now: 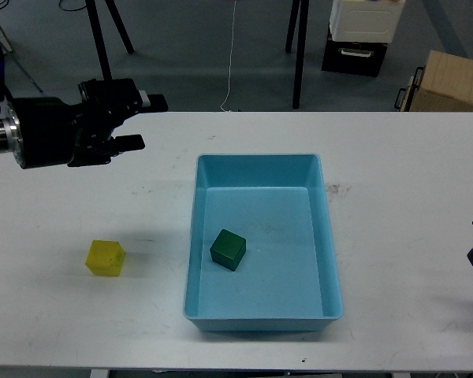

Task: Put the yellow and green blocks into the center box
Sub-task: 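Raise the left gripper and move it above the yellow cube, then lower the left gripper onto the yellow cube and grasp it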

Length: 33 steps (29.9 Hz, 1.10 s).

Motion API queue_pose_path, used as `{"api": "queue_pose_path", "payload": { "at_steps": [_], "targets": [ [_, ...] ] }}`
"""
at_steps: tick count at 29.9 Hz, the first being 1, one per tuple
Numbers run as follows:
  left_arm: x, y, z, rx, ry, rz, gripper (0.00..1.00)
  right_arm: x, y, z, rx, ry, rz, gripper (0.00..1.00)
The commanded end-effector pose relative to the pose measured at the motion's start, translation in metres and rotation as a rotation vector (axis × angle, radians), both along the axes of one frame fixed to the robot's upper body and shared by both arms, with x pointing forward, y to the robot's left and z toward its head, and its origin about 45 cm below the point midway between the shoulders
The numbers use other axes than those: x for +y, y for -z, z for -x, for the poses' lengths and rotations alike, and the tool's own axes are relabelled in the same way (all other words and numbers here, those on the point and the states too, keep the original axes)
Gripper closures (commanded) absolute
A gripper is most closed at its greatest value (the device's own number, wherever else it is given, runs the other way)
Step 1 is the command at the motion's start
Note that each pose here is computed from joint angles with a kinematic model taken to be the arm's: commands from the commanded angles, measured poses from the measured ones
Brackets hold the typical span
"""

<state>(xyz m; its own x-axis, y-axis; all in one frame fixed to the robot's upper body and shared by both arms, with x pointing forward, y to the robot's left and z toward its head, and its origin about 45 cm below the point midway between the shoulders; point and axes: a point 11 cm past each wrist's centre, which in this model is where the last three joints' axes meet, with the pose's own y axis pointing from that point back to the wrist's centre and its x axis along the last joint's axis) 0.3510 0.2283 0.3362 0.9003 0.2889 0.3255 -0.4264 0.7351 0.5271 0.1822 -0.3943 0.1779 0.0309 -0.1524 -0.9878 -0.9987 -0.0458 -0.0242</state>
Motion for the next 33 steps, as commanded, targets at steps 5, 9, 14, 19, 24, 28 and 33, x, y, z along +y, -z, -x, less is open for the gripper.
{"api": "queue_pose_path", "payload": {
  "at_steps": [5, 9, 14, 19, 24, 28, 33],
  "targets": [
    [-0.017, 0.031, 0.008, -0.038, 0.234, -0.486, 0.0, -0.002, 0.005, 0.001, 0.011, 0.011, -0.002, 0.02],
    [-0.001, 0.062, 0.016, -0.023, 0.326, -0.704, 0.0, -0.004, 0.009, 0.002, 0.024, 0.019, 0.0, 0.02],
    [0.033, 0.095, 0.029, -0.01, 0.398, -0.862, 0.0, -0.007, 0.014, 0.004, 0.039, 0.024, 0.009, 0.02],
    [0.053, 0.109, 0.029, 0.026, 0.36, -0.88, 0.0, -0.008, 0.015, 0.004, 0.042, 0.023, 0.01, 0.02],
    [0.063, 0.118, 0.025, 0.046, 0.319, -0.875, 0.0, -0.006, 0.016, 0.005, 0.046, 0.017, 0.016, 0.02],
    [0.07, 0.131, 0.019, 0.067, 0.271, -0.86, 0.0, -0.006, 0.016, 0.005, 0.049, 0.012, 0.026, 0.02],
    [0.067, 0.152, 0.021, 0.099, 0.239, -0.808, 0.0, -0.007, 0.019, 0.006, 0.059, 0.007, 0.044, 0.02]
  ]
}}
